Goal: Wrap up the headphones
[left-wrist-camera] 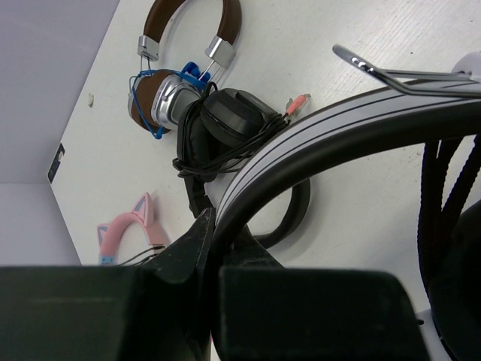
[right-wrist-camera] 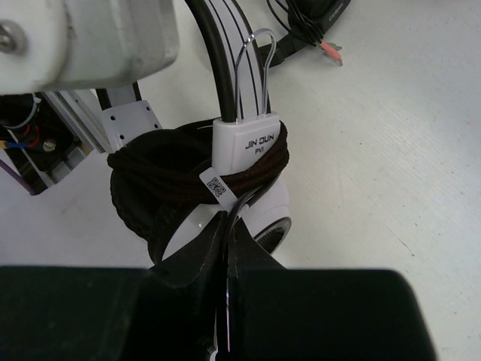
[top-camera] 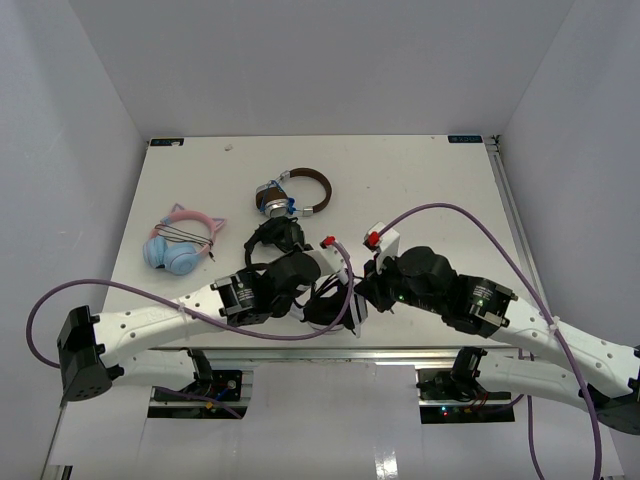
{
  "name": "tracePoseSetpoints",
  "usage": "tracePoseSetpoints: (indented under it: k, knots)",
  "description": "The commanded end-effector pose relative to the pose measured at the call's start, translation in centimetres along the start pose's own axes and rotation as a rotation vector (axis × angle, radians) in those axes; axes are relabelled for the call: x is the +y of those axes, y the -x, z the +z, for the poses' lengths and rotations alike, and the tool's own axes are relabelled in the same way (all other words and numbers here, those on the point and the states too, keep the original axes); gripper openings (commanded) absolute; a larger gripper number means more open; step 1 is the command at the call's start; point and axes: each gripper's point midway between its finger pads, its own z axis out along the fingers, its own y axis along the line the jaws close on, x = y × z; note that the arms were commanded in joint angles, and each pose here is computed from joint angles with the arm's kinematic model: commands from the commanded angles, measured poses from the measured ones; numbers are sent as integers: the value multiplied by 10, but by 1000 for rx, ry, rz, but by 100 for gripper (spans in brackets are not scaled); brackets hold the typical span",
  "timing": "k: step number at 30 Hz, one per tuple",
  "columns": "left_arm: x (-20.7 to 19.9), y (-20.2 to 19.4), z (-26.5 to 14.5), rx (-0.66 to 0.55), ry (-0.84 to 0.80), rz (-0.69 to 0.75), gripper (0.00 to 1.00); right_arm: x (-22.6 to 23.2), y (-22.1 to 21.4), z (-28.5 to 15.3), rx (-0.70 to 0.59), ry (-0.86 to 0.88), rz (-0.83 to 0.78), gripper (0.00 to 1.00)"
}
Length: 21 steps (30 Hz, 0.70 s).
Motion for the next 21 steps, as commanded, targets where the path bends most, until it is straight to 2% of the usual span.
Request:
tracePoseSetpoints:
  k: [1, 5, 12, 17, 21]
  knots:
    - [27, -11, -3, 79, 164, -105, 0, 40, 50, -16, -167, 181, 58, 8]
    - [25, -10, -2, 89, 168, -147, 0, 43, 56, -14, -167, 185, 83, 8]
    - [25, -7, -10, 149, 179, -328, 0, 42, 64, 3, -219, 169, 200, 8]
    - [23, -17, -9, 197, 212, -343, 0, 39, 72, 4, -285, 158, 261, 8]
    - [19, -17, -10, 224, 213, -408, 0, 32, 63, 12, -280, 122, 291, 8]
